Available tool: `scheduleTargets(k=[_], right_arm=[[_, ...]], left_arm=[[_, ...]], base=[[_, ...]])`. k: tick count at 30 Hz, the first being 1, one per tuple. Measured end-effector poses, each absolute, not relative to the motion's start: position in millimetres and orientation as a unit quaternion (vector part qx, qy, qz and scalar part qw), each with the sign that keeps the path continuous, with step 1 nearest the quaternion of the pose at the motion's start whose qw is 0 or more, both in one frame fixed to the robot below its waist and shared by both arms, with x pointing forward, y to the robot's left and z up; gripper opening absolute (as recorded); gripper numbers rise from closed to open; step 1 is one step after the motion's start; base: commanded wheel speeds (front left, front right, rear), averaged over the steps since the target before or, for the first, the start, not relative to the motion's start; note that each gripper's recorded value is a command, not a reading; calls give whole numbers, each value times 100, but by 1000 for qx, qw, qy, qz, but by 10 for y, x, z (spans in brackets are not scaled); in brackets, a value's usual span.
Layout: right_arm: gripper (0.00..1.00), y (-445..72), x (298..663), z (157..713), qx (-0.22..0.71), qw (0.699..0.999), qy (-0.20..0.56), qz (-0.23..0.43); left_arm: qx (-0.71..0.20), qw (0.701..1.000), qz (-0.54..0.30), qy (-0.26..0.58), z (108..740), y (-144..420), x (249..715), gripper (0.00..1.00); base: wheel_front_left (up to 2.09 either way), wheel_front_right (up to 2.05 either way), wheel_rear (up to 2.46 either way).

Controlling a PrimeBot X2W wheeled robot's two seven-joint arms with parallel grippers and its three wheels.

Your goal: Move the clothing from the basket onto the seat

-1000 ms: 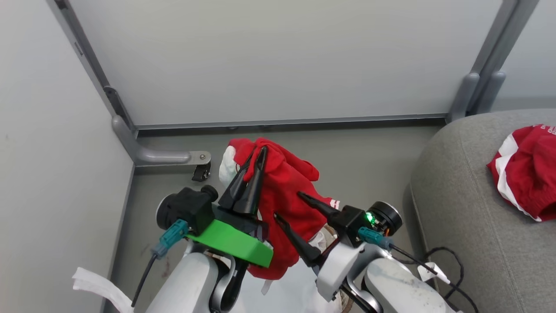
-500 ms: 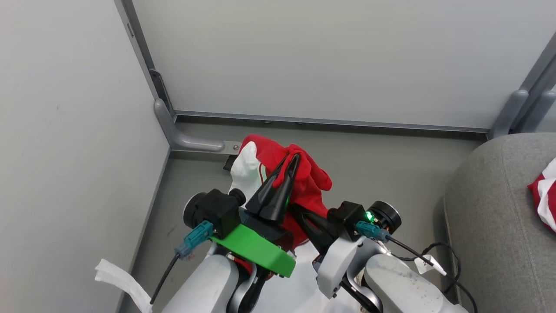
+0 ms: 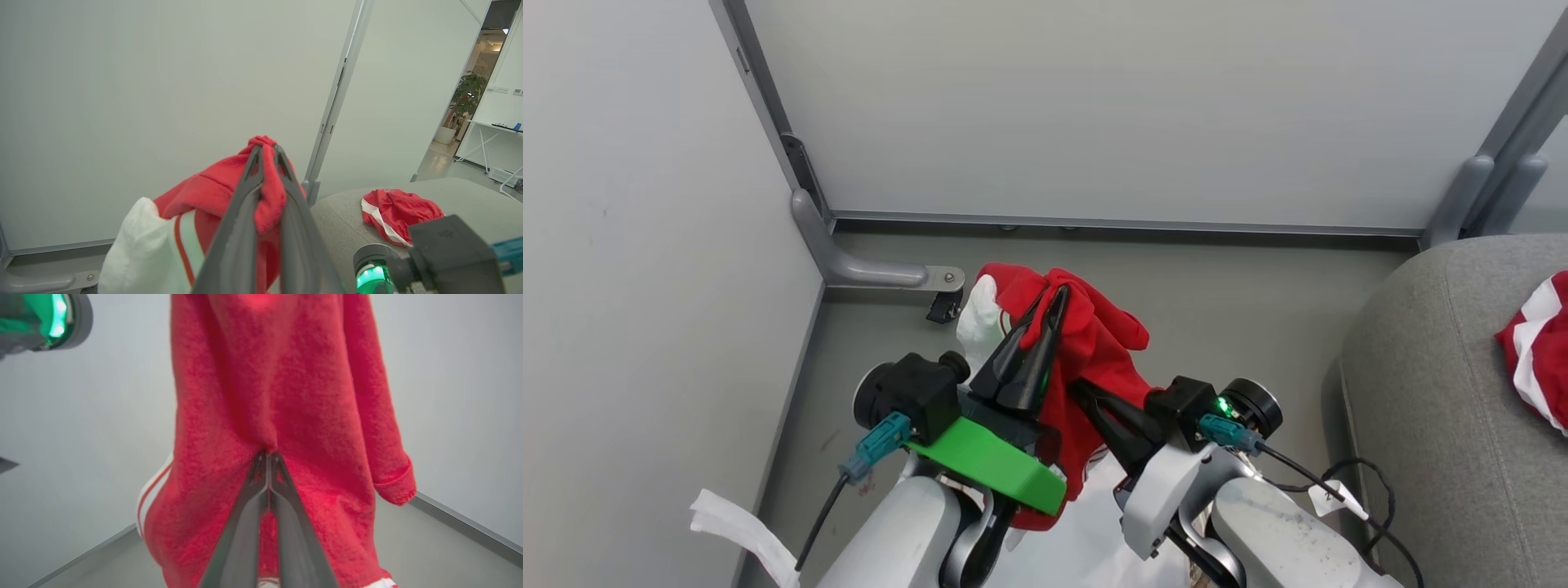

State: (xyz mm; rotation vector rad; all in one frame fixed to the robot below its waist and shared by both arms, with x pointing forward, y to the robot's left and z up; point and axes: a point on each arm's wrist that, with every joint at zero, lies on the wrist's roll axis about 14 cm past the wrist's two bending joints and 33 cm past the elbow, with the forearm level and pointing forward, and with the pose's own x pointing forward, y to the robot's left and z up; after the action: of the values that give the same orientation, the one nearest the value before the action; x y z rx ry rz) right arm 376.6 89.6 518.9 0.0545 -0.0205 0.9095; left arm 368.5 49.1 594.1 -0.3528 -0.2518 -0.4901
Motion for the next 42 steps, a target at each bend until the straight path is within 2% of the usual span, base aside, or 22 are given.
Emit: scheduleTargets(k=[2,3,4,5,15,26,37,42], right_arm=[[0,871,3772,5210,29,900,-13,436],[0,858,3778,5218,30,901,-14,434],[0,841,3780,5225,31,902,-16,431],[0,821,3781,5230,33,903,-17,428],[0,501,3793,5367,48,921,-41,385],[0,-176,3804,5498,53,953,-68,291],[0,-1002,3675,5626,43,980,-95,171],[0,-1510,3607,5731,27,989,-114,94]], left_arm=[[-172,947,-242,-123,5937,480,3697,0],[-171,947,-242,-123,5931,475,3702,35],[-172,947,-242,-121,5919,474,3711,49],[-171,949,-239,-116,5880,481,3722,100],[-151,955,-240,-83,5621,408,3834,100],[-147,945,-287,-53,5428,-5,3963,100],[-154,914,-375,-24,5304,-717,3940,100],[-155,888,-434,-8,5248,-1140,3807,100]], base=[[0,0,0],[0,0,0],[0,0,0],[0,0,0],[0,0,0],[0,0,0],[0,0,0],[0,0,0]])
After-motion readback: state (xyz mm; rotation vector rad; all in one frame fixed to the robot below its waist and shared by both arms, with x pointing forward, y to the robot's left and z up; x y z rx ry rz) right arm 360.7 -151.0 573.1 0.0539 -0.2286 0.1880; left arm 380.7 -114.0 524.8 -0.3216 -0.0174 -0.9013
